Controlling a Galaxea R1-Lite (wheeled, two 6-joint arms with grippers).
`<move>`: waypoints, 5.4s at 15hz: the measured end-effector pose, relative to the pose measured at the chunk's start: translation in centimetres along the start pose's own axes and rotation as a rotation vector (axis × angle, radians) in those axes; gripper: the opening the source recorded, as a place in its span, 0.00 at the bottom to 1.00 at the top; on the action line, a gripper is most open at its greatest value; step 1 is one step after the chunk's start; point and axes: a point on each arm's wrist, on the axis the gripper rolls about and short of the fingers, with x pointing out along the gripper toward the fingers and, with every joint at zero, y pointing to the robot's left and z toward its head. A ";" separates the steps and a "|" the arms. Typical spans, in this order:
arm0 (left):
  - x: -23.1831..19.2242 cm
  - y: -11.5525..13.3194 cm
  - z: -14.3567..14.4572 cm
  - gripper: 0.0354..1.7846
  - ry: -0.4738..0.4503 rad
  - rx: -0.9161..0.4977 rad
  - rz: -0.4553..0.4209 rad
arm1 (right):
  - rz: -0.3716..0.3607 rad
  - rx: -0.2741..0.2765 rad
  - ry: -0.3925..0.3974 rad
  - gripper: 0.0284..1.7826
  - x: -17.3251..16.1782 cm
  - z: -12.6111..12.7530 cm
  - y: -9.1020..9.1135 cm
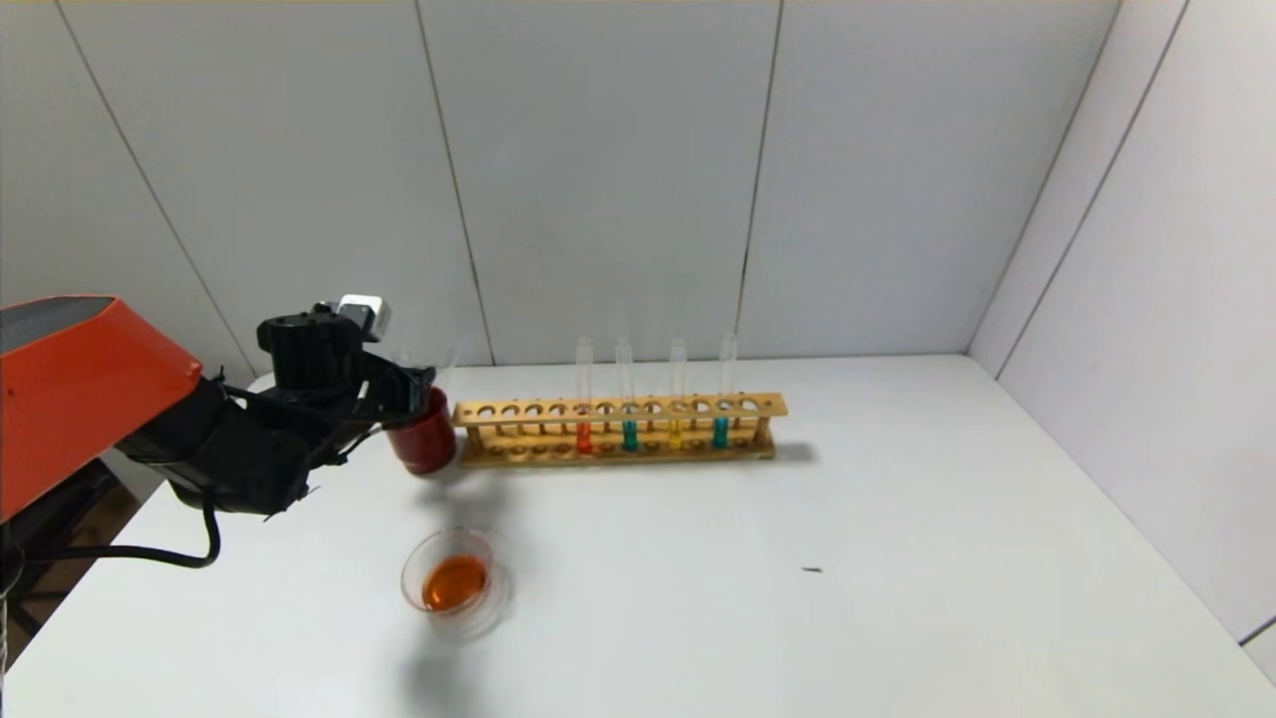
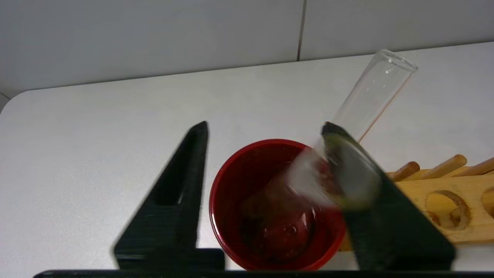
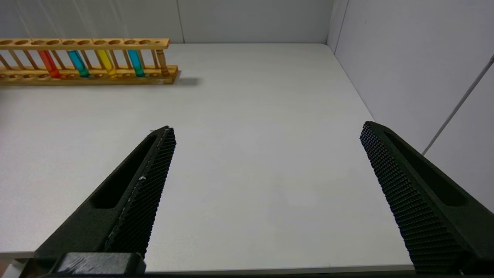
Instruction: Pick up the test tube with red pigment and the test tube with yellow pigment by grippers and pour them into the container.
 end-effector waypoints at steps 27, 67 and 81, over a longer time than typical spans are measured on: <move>-14.0 -9.4 8.3 0.98 -0.208 0.108 -0.315 | 0.000 0.000 0.000 0.98 0.0 0.0 0.0; -24.8 -4.5 6.3 0.98 -0.312 0.163 0.124 | 0.000 0.000 0.000 0.98 0.0 0.0 0.0; -42.5 2.4 -6.4 0.98 -0.555 -0.055 0.279 | 0.000 0.000 0.000 0.98 0.0 0.0 0.0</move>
